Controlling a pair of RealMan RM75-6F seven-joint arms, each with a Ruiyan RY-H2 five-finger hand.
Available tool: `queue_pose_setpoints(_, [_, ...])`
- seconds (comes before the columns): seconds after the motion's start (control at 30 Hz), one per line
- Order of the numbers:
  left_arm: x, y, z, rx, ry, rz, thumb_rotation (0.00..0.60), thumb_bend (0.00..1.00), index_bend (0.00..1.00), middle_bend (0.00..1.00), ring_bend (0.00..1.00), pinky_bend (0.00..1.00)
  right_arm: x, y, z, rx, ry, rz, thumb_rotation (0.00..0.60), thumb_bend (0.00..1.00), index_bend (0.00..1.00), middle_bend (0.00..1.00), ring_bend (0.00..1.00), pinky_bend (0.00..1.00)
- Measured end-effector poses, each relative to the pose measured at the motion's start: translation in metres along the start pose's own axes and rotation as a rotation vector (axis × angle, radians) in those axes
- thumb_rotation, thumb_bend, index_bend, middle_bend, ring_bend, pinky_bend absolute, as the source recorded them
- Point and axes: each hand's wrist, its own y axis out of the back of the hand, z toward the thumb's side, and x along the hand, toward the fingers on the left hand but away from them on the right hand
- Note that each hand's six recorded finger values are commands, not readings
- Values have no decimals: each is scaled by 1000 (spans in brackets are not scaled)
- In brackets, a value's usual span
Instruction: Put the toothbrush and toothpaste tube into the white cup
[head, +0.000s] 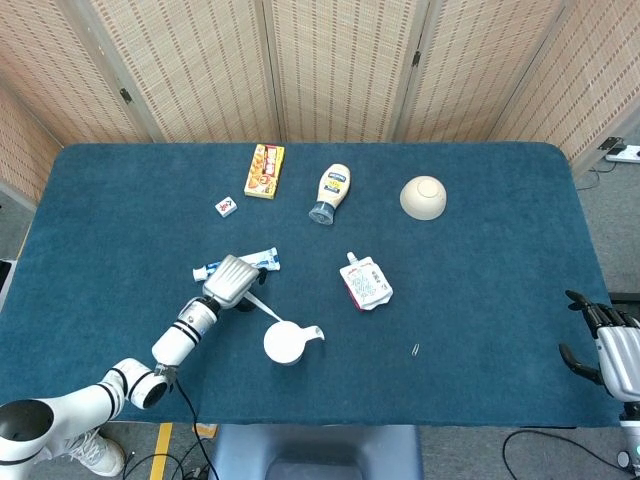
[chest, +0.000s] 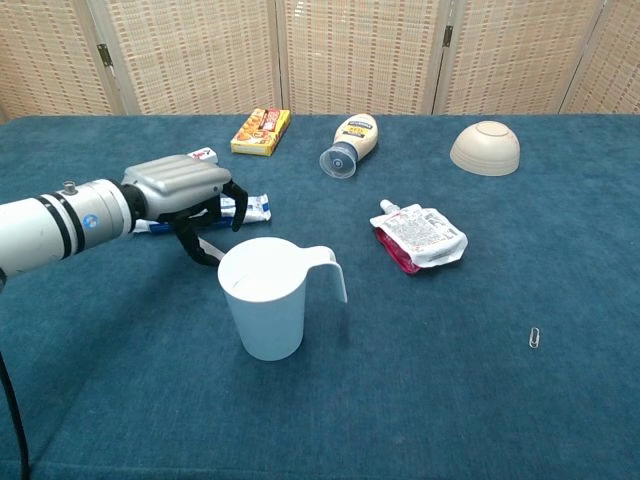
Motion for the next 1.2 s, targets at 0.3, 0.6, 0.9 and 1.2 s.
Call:
queue_pose_setpoints(0.3, [-6, 1, 16, -27, -58, -30, 600, 207, 497, 942, 906, 872, 2, 0, -1, -3, -1, -2, 600, 226, 147, 311, 263, 293])
queue_pose_setpoints(0.6, [-5, -7, 20, -27, -65, -80, 600, 328, 496, 944, 910, 872, 3, 0, -3, -4, -6, -5, 600, 226, 147, 311, 264, 293])
queue_pose_setpoints(0.9, [-4, -8, 24, -33, -72, -85, 600, 368, 504, 950, 911, 872, 4, 0, -4, -5, -7, -7, 600, 226, 147, 311, 264, 293])
queue_pose_setpoints(1.2, [-2, -10, 28, -25, -79, -87, 600, 393, 527, 952, 912, 872, 6, 1, -6, -8, -15, -13, 600, 226, 147, 311, 264, 293])
